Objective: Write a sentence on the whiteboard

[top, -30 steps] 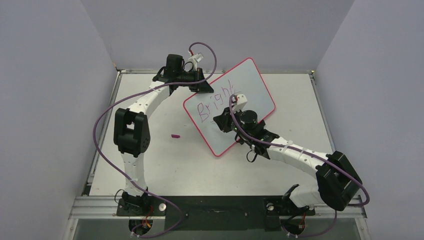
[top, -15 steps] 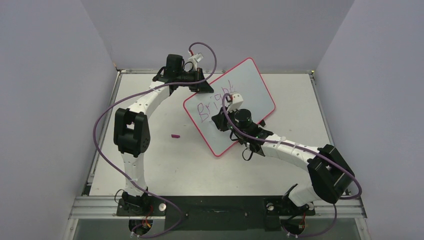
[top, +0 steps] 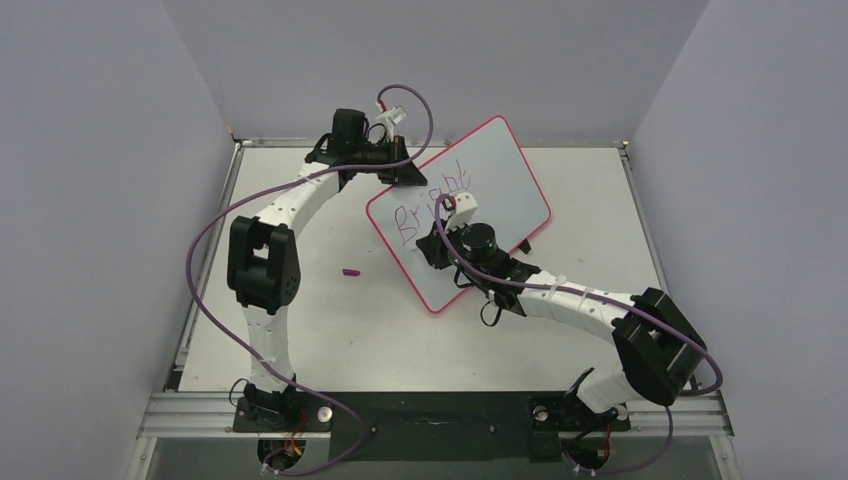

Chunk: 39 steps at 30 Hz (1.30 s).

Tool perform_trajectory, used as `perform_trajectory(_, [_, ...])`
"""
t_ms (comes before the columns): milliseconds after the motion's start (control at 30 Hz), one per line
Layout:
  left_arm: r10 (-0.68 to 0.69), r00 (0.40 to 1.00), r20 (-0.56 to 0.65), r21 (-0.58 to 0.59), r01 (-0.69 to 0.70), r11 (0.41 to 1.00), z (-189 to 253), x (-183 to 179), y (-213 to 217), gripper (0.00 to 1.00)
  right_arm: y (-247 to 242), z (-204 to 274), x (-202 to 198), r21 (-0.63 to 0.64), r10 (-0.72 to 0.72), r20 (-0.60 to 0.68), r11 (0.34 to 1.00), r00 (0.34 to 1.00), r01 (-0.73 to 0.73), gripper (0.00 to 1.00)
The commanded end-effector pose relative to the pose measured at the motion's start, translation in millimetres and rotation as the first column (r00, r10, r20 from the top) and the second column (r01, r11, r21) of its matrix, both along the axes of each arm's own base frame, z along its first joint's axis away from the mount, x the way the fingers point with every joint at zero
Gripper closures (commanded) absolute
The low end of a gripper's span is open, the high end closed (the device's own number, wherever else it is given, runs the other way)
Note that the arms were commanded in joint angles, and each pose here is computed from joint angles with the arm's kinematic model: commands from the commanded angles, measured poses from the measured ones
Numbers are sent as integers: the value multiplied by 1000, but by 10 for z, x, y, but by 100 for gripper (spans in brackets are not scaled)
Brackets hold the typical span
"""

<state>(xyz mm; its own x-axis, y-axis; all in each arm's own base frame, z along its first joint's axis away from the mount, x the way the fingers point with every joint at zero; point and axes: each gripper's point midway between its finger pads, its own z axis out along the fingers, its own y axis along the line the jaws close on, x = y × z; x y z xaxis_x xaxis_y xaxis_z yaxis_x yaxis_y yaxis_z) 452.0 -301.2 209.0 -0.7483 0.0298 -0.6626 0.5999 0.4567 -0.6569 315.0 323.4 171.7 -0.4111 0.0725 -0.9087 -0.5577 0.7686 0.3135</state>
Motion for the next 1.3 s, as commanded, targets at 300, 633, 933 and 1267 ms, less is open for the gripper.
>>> perform_trajectory(300, [-45,987,156,-26,49,998,380,-53,-68,100,-162,-312,-121,-62,-39,-26,997,999,38,100])
perform_trajectory(633, [-44,987,155,-25,49,998,375,-52,-68,100,-375,-484,-311,-89,-66,-58,994,996,61,100])
perform_trajectory(933, [-41,987,155,-26,45,999,383,-56,-64,100,-400,-563,-492,-90,-59,-73,995,996,52,100])
perform_trajectory(1267, [-39,987,155,-26,43,999,387,-57,-63,100,-99,-255,-480,-49,-13,-30,999,999,12,100])
